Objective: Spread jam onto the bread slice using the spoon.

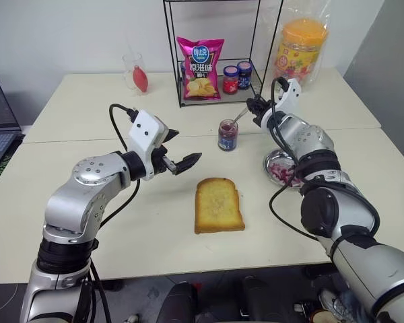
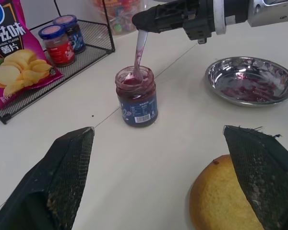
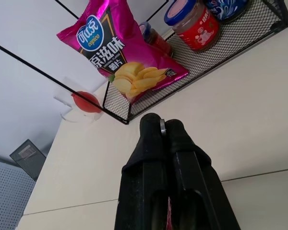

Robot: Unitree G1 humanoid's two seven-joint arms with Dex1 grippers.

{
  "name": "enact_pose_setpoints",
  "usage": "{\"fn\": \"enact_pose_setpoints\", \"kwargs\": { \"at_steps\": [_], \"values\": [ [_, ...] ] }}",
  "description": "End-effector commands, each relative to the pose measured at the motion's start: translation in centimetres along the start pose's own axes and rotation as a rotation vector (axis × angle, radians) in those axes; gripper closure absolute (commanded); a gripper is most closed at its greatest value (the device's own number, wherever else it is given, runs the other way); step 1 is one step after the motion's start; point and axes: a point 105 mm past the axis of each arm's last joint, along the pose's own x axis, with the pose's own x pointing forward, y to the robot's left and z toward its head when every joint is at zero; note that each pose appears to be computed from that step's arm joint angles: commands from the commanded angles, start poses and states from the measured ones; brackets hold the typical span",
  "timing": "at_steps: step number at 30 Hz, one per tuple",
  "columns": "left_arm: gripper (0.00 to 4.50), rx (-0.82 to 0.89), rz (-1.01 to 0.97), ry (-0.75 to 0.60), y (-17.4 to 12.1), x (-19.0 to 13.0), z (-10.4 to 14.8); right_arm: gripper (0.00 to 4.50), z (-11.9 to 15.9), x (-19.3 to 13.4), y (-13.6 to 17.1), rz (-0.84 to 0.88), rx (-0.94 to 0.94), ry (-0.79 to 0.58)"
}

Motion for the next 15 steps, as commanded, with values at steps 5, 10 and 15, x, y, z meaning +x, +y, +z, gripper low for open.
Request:
{"fn": "enact_pose_setpoints", "kwargs": {
  "at_steps": [5, 10, 15],
  "values": [
    [0.0, 0.041, -0.002, -0.034, 0.02, 0.14, 1.22, 4.44, 2.62, -0.3, 2.1, 0.071, -0.073, -0.083],
    [0.0, 0.042, -0.004, -0.033, 0.07, 0.18, 1.23, 4.44, 2.46, -0.29, 1.89, 0.063, -0.028, -0.078],
    [0.0, 0.044, -0.004, -0.033, 0.11, 0.21, 1.25, 4.44, 2.54, -0.35, 1.67, 0.059, -0.019, -0.079]
  ]
}}
